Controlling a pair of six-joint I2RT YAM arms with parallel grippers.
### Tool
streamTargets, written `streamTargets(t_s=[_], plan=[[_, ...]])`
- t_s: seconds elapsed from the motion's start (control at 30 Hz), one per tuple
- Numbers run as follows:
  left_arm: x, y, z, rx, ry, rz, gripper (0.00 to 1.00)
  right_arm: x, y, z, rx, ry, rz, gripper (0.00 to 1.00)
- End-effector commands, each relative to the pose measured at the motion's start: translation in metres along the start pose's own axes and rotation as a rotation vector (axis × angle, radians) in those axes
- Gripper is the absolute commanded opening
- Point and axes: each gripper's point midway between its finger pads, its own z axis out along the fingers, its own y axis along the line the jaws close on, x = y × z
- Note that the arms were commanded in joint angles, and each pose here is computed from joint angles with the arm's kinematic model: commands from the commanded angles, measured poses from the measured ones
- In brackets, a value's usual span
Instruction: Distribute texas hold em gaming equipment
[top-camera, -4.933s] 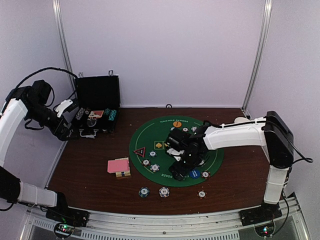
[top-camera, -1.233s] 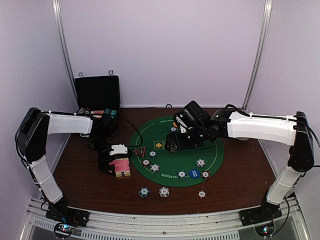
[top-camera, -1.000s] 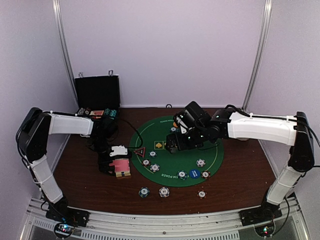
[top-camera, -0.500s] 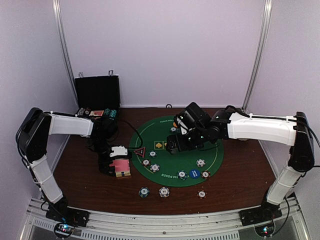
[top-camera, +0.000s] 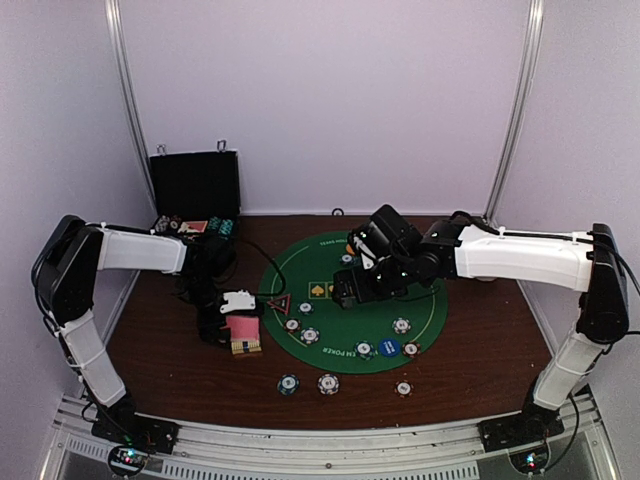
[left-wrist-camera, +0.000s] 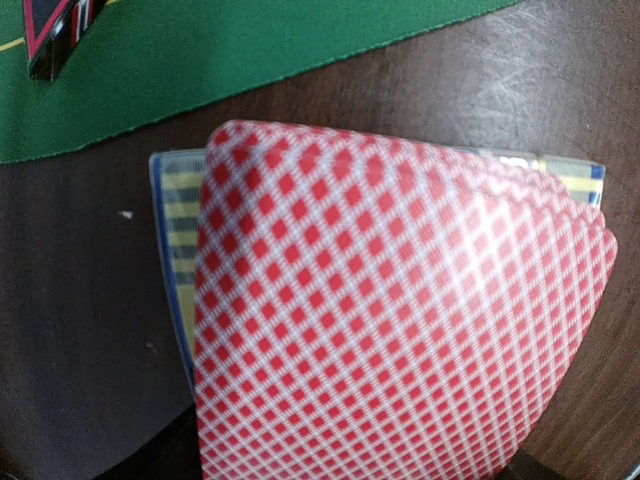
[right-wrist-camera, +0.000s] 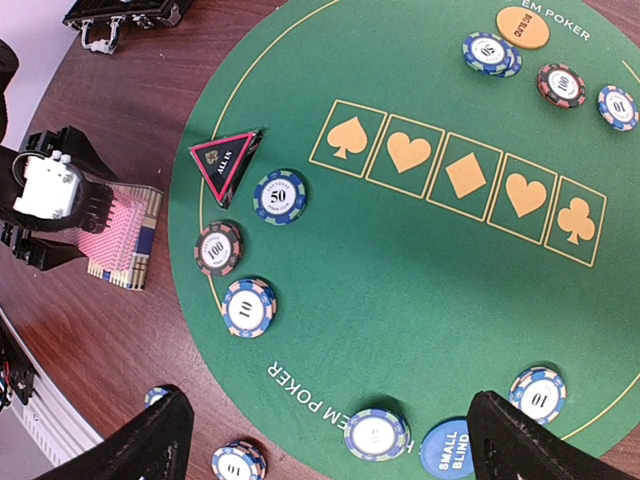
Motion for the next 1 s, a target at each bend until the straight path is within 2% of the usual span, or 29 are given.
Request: streamTargets(t_s=[0.0, 0.17, 0.57, 0.77, 0.8, 0.97], plan=[[0.006, -0.015, 0.013, 0.048, 0.014, -0.003, 0.80, -0.002, 0.000, -0.007, 0.002, -0.027, 0.010, 0.99], [0.007, -0.019, 0.013, 0.029, 0.007, 0.024, 0.72, -0.002, 0.001, -0.006, -0.004, -0.024, 0.014, 0.97], [0.007, -0.024, 0.013, 0.037, 0.002, 0.026, 0.41, -0.001, 0.009, -0.001, -0.043, -0.013, 0.044, 0.94], [0.009, -0.019, 0.011, 0.010, 0.014, 0.020, 0.03, 0.000, 0.015, 0.003, -0.072, 0.002, 0.059, 0.92], [0.009, -0.018, 0.011, 0.003, 0.017, 0.017, 0.00, 0.000, 0.015, 0.004, -0.075, 0.001, 0.061, 0.91], [0.006, -0.014, 0.002, -0.021, 0.006, 0.012, 0.00, 0.000, 0.018, 0.004, -0.087, 0.000, 0.069, 0.91]])
